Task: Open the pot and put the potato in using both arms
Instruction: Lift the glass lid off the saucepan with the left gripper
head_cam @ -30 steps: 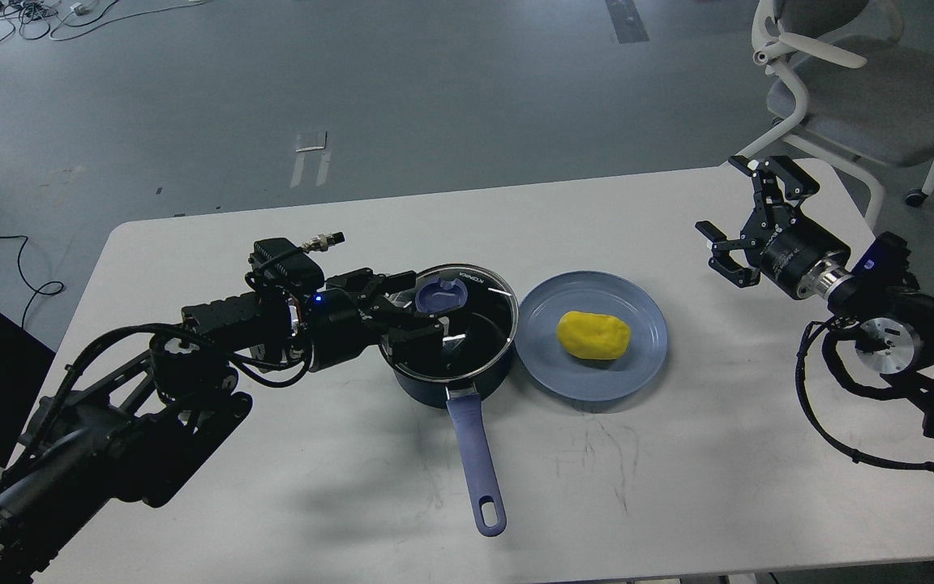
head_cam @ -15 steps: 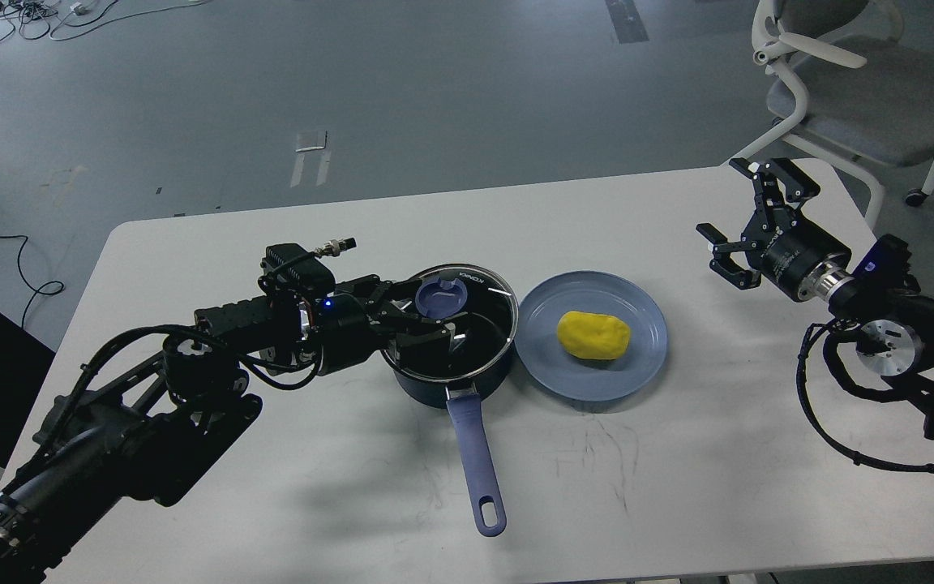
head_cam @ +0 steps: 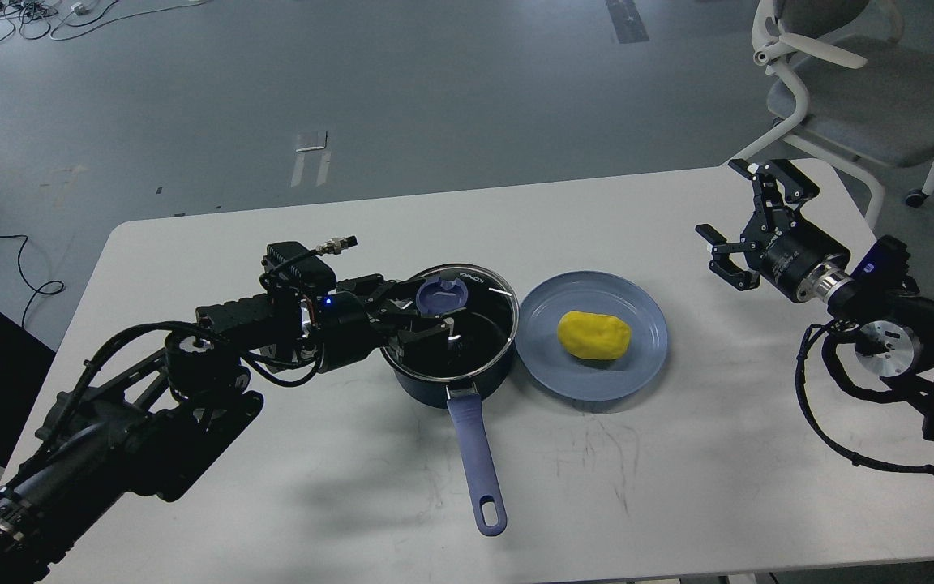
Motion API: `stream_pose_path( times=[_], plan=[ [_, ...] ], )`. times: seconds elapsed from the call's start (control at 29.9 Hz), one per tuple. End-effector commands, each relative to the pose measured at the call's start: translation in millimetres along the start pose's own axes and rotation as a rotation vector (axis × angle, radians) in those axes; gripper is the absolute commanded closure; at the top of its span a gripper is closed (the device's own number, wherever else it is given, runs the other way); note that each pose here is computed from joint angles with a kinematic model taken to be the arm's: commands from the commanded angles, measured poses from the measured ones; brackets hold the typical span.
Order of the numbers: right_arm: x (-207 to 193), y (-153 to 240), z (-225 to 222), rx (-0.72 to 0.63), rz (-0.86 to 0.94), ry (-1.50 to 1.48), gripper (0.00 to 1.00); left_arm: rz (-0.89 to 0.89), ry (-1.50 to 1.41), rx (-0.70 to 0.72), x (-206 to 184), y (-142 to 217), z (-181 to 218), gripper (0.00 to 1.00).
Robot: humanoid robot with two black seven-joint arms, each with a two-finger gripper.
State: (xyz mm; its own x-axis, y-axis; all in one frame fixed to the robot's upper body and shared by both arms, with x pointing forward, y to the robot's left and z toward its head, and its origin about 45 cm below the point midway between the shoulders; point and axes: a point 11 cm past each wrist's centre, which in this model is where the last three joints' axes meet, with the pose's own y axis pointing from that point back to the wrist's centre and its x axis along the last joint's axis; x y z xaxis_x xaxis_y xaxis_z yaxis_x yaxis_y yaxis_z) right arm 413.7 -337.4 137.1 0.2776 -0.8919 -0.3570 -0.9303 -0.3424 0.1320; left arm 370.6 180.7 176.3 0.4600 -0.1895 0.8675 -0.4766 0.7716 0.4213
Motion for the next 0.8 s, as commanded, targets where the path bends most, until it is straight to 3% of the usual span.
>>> stream_pose_path(
  times=[0.0, 0.33, 0.53, 0.77],
  plan=[
    [-0.6, -0.4, 0.4, 0.000, -0.001, -0.001, 0.00, 0.006, -0.005, 0.005, 1.6, 0.3, -0.7, 0.58],
    [1.7, 1.5, 0.4, -0.002, 0.004, 0.001, 0.00, 0.033, -0.070, -0.011, 23.9, 7.2, 3.4, 0.60],
    [2.3, 1.8, 0.0, -0.001, 0.005, 0.002, 0.00, 0.014, -0.179, 0.043, 42.3, 54.7, -12.1, 0.58],
    [3.5, 2.5, -0.9, -0.001, 0.007, 0.004, 0.00, -0.012, -0.188, 0.164, 28.7, 121.1, -45.7, 0.58]
  ],
)
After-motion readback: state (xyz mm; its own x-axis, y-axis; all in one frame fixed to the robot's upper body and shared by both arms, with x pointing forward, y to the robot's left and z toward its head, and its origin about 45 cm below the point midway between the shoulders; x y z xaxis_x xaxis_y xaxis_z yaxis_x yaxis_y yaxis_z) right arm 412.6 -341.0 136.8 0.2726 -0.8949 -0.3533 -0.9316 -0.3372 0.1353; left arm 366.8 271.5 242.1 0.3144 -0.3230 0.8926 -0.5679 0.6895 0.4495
